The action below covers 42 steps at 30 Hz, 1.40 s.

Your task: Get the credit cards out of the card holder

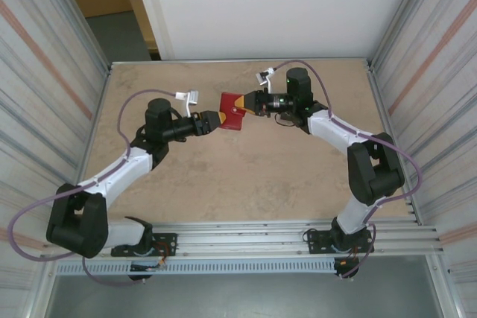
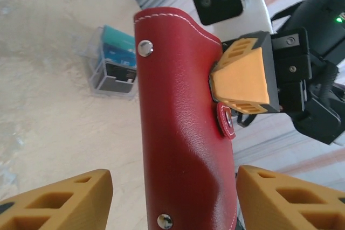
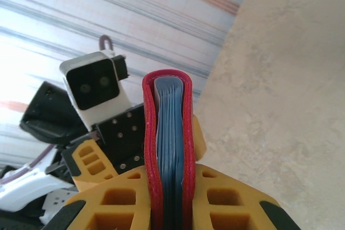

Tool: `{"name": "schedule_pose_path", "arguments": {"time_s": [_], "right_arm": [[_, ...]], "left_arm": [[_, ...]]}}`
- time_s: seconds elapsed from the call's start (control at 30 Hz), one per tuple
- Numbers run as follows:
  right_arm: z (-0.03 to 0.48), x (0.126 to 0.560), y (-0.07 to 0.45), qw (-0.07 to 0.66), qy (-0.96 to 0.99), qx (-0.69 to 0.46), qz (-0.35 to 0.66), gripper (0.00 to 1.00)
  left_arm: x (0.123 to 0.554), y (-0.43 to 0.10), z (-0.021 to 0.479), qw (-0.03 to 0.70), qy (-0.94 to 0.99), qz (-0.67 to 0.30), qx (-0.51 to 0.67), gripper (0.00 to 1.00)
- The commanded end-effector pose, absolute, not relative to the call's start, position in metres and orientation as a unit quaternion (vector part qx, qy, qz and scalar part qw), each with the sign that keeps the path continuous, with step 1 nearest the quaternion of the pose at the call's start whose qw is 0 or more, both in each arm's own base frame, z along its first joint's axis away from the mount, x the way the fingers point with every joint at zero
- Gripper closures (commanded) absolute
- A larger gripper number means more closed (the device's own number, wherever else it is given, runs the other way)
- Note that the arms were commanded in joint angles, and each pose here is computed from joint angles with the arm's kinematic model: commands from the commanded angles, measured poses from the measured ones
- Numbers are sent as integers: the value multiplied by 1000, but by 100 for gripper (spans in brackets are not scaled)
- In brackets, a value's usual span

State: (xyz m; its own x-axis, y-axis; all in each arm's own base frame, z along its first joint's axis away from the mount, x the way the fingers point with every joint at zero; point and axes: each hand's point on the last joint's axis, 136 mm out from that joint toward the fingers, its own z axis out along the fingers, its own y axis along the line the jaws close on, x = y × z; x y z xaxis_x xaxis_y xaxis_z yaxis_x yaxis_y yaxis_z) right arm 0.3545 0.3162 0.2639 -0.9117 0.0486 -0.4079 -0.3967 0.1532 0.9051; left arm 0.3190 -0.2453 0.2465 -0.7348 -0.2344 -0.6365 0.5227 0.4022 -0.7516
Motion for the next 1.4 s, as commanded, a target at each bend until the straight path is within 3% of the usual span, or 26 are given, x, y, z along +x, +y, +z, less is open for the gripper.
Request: {"name": "schedule_pose_path", "arguments": {"time_s": [0.0,0.17,0.3,0.4,0.53,0.7,0.87,1.03,1.37], "right_arm": [[297,350,320,180,702,-153,672,91],[304,350,325,172,690,-157,685,91],[300,348,330,162,691,-159,686,91],[294,350,333,158,696,-153,683,90],[287,359,325,168,713,-128,668,79],[255,370,311,203,804,-76,554,61],[231,372,285,248,877,-16,410,50],[237,361,285,281,895,-20,345,49],[245,345,309,282,905,-45,316,50]], "left_arm": [[310,-255,270,346,728,-577,134,42],[306,-258,270,337,722,-586,145,55],[306,-258,275,344,714,-592,146,59],[306,-258,277,345,712,-593,146,70],[306,-256,275,349,717,-586,145,91],[311,-247,256,369,758,-521,131,100],[311,-239,247,418,782,-440,140,100],[316,-237,237,423,796,-413,128,100],[328,-236,232,429,799,-409,103,100]]}}
